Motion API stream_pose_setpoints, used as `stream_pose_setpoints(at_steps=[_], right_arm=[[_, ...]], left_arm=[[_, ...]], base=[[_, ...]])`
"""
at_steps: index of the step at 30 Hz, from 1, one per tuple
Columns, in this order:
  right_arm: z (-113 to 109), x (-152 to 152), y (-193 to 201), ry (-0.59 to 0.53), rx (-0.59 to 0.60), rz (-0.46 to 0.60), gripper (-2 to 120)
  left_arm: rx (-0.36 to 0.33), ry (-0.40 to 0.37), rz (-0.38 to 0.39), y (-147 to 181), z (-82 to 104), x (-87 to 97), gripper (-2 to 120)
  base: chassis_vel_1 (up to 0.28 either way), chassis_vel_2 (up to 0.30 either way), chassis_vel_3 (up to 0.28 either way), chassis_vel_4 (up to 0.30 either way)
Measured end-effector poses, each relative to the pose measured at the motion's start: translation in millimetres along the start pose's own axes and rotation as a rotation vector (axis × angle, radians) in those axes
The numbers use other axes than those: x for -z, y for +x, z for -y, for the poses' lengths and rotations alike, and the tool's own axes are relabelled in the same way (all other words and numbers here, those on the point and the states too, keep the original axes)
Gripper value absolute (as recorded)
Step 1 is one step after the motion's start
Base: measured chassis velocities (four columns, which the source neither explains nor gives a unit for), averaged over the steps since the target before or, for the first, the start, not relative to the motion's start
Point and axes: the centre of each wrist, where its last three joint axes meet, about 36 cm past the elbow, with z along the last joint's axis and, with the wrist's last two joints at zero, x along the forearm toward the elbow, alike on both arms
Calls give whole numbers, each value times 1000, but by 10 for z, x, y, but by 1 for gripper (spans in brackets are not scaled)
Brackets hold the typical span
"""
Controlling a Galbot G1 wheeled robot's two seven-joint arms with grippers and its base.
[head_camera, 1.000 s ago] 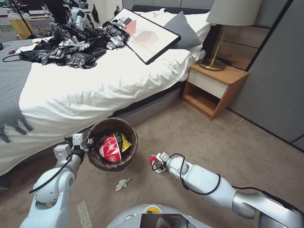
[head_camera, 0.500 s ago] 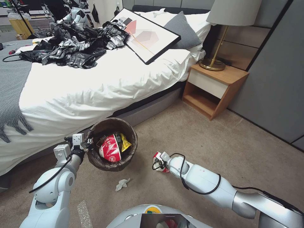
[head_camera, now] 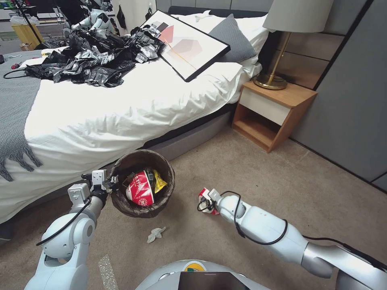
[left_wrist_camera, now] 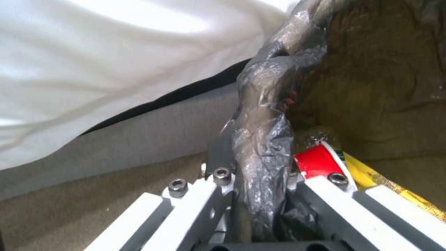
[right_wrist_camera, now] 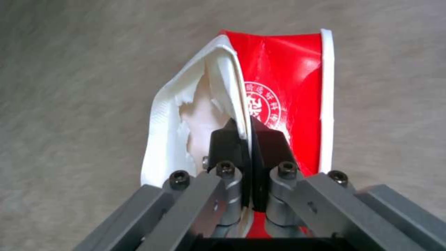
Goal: Pick up the trash bin, then pick up the garbage from the floor and place it into the trash bin.
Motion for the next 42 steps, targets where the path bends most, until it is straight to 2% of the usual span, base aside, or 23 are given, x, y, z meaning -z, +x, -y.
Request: stream_pose_setpoints(at_steps=[2,5,7,8,9,11,12,14,15,17,18,19,22,23,26,27,29,31,33,35,37,42], right_arm=[[9,2,7,-1,-2,1,0],[137,35,112,-17,-21,14,0],[363,163,374,-56,-53,56,0],[363,163,374,-56,-53,56,0],[456,257,550,-78,-60,84,0],[633,578,1233,-108,-62,204,0],[633,578,1233,-108,-62,204,0],[784,734,1834,-112,-74,317,0],[784,734,1834,-112,-74,317,0],[849,883,2364,-89,-68,417,0],[839,992,2621,-86,-45,476,0],[839,992,2621,-86,-45,476,0],[735,1329,3168,-80,45,630,0],[735,1329,3168,-80,45,630,0],[662,1680,3564,-69,159,744,0],[662,1680,3564,-69,159,744,0],[560,1950,3811,-37,269,790,0],[520,2011,3847,-24,299,790,0],[374,2169,3899,9,377,770,0],[302,2228,3887,21,402,754,0],[143,2346,3784,53,431,712,0],[-78,2457,3458,63,451,634,0]], left_arm=[[0,0,0,0,0,0,0],[1,-1,1,6,-2,8,0],[1,-4,4,22,1,32,0],[1,-4,4,22,1,32,0],[0,-3,3,34,7,46,0],[2,-3,-5,71,34,91,0],[2,-3,-5,71,34,91,0],[-2,-2,-12,100,66,118,0],[-2,-2,-12,100,66,118,0],[-3,2,-8,122,84,131,0],[-5,3,-6,134,95,137,0],[-5,3,-6,134,95,137,0],[-5,0,-8,148,108,136,0],[-5,0,-8,148,108,136,0],[-6,-3,-9,146,118,132,0],[-6,-3,-9,146,118,132,0],[-3,-4,-11,135,125,123,0],[-2,-3,-12,129,125,118,0],[0,-2,-17,114,123,103,0],[0,-1,-17,112,124,101,0],[-1,4,-17,108,127,96,0],[3,7,-16,112,115,97,0]], base=[[0,0,0,0],[0,0,0,0],[0,0,0,0],[0,0,0,0],[0,0,0,0],[0,0,0,0],[0,0,0,0],[0,0,0,0],[0,0,0,0],[0,0,0,0],[0,0,0,0],[0,0,0,0],[0,0,0,0],[0,0,0,0],[0,0,0,0],[0,0,0,0],[0,0,0,0],[0,0,0,0],[0,0,0,0],[0,0,0,0],[0,0,0,0],[0,0,0,0]])
